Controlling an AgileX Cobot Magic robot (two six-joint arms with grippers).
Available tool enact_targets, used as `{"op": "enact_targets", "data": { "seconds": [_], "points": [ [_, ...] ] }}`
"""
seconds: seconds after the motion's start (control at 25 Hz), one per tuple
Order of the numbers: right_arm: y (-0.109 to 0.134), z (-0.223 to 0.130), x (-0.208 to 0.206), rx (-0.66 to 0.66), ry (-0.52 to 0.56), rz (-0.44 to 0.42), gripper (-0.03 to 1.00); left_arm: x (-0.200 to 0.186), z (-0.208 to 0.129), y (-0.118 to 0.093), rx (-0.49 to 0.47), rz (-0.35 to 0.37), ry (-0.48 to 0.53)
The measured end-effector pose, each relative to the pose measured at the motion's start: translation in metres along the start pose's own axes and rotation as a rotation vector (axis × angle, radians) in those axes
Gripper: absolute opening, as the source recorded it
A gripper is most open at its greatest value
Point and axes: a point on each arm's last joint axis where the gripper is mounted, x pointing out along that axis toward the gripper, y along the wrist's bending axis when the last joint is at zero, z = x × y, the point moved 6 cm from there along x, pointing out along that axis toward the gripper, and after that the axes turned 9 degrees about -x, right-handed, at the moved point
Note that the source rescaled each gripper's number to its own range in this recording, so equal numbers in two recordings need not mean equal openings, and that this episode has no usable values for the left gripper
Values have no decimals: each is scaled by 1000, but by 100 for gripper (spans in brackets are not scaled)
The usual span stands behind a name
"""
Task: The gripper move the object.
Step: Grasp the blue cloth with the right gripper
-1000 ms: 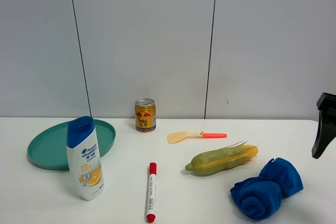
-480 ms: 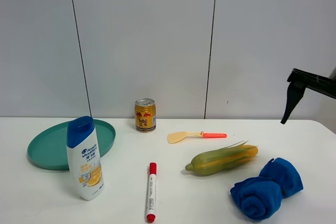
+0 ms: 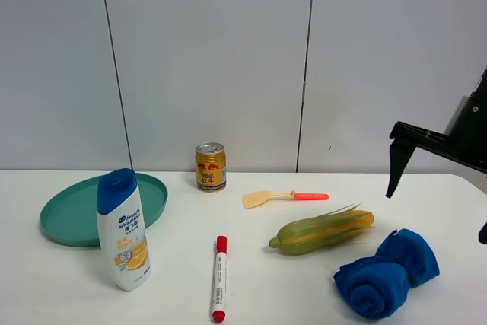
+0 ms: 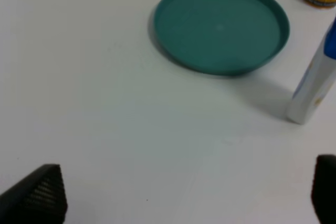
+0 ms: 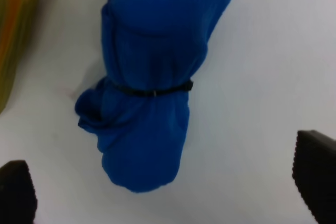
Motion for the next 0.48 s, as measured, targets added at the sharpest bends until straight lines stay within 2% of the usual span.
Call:
{"op": "enact_targets", "data": {
  "seconds": [0.48],
  "points": [
    [-5,0,22,54,50,-56,100,0,0,0,0,0,0]
  ]
}}
